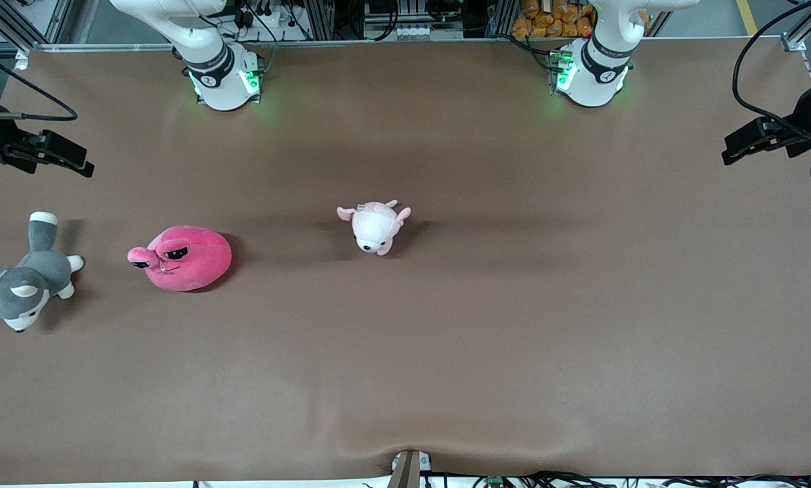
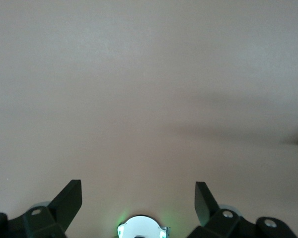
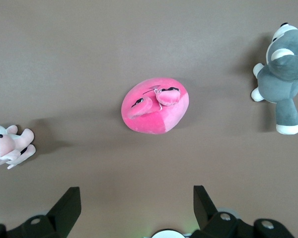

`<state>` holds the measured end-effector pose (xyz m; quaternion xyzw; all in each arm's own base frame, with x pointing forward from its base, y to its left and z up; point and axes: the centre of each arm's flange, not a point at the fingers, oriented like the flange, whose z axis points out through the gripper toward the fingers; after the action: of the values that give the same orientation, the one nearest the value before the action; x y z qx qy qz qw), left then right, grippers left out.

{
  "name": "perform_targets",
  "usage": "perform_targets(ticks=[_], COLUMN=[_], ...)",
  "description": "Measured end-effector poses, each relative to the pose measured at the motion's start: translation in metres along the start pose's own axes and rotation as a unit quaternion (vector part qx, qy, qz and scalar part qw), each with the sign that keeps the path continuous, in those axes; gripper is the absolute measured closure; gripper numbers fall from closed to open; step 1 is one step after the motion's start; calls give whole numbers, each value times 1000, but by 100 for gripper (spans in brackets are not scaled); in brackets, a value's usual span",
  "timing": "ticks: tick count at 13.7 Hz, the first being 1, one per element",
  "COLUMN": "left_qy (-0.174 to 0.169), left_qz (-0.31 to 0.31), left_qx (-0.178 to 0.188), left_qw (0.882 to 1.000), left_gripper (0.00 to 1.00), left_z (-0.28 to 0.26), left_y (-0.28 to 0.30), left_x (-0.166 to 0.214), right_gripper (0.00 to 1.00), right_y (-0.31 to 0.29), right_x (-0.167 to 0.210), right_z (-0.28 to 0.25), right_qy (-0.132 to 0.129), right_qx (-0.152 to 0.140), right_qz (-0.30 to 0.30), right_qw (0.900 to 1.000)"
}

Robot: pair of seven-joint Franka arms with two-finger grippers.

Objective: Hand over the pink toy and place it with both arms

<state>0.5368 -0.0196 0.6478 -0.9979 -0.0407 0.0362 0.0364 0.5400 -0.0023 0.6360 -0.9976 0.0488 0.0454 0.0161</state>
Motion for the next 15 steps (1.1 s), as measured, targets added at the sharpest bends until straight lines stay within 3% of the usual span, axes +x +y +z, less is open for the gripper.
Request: perform_targets(ticks=[15], left_qy=[3], left_qz=[48], left_qx=[3], left_qw=[999], left_gripper=[0], left_z=[-2], left_y=[41], left_x=[-7], right_gripper=[0], right_y=[33], right_x=[2], right_z=[-5], right_qy=[7], right_qx=[1], right_qz=[-9], right_qw=[1000])
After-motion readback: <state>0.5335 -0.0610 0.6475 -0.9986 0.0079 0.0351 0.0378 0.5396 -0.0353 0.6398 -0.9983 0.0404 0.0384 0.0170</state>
